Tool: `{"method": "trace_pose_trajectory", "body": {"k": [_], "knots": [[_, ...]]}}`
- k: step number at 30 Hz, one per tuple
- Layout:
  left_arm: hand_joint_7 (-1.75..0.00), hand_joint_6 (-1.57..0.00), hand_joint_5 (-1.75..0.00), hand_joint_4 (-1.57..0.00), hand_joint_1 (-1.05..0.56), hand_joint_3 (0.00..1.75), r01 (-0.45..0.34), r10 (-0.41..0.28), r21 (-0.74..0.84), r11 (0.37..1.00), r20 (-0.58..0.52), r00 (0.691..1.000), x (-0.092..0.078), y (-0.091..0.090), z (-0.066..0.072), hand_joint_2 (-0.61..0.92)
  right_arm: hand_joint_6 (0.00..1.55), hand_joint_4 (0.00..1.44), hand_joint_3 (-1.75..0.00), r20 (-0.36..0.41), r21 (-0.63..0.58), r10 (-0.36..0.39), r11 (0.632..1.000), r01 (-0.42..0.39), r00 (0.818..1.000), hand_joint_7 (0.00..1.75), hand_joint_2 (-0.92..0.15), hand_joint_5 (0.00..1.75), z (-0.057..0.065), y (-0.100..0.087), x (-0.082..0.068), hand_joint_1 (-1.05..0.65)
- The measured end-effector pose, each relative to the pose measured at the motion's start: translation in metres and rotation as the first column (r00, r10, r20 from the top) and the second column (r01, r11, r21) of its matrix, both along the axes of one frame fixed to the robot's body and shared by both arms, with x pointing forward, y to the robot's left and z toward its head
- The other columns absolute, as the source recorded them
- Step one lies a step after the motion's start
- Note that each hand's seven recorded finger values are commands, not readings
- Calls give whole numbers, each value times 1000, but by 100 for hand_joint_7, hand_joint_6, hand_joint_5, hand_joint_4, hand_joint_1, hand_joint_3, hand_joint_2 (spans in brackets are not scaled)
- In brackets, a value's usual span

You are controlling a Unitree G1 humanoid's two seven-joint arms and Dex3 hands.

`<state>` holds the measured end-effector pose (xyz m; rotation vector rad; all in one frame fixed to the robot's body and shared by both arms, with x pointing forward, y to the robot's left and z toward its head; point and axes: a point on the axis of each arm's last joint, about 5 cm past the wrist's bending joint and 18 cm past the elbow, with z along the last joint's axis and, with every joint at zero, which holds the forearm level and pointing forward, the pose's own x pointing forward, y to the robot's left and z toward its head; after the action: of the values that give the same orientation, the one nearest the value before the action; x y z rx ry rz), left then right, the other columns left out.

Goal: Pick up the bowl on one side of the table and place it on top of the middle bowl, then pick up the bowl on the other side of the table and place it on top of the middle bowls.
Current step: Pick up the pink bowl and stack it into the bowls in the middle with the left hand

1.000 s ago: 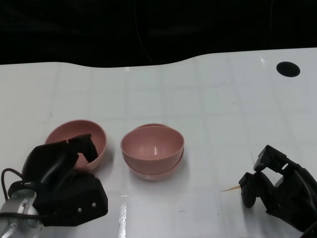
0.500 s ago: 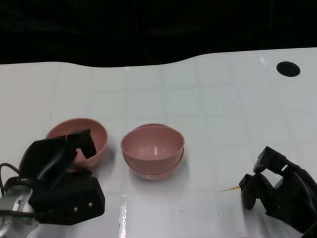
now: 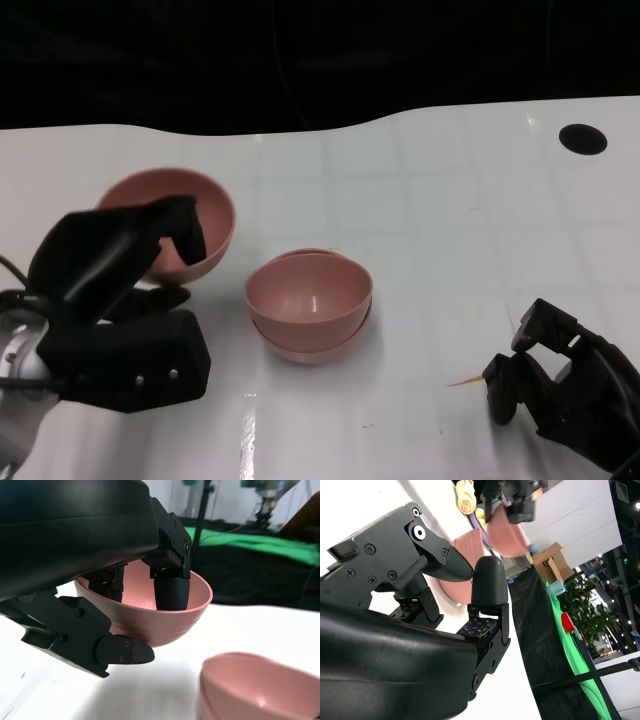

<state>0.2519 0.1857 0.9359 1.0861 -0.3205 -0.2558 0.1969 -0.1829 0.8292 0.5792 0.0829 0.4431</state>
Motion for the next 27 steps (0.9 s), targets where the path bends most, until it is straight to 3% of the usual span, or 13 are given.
{"method": "trace_pose_trajectory", "body": {"k": [8, 14, 16, 23, 27], "knots": [[-175, -56, -175, -71, 1, 72, 33, -33, 16, 999, 1, 999, -3, -5, 16, 65, 73, 92, -113, 0, -1, -1, 1000, 1, 1000, 166, -48, 175, 0, 0, 0, -16], [-174, -57, -175, -68, 0, 48, 172, -177, 61, 983, 80, 981, -9, -30, 58, 70, 73, 91, -113, 0, -3, 1, 1000, -1, 1000, 167, -48, 175, 0, 1, 0, -16], [-174, -57, -175, -68, 0, 47, 193, -199, 76, 978, 98, 975, -10, -37, 65, 70, 73, 92, -113, -3, -8, 1, 1000, -1, 1000, 166, -48, 175, 0, 2, 0, -16], [-173, -58, -175, -70, 0, 50, 243, -245, 36, 969, 84, 966, -9, -48, 70, 73, 74, 91, -109, -3, -10, 1, 1000, -1, 1000, 165, -50, 175, -1, 2, 0, -17], [-161, -68, -175, -72, 2, 60, 269, -268, 3, 963, 66, 961, -9, -50, 70, 70, 74, 91, -109, 0, -7, -1, 1000, 1, 1000, 165, -50, 175, -2, 3, 0, -17]]}}
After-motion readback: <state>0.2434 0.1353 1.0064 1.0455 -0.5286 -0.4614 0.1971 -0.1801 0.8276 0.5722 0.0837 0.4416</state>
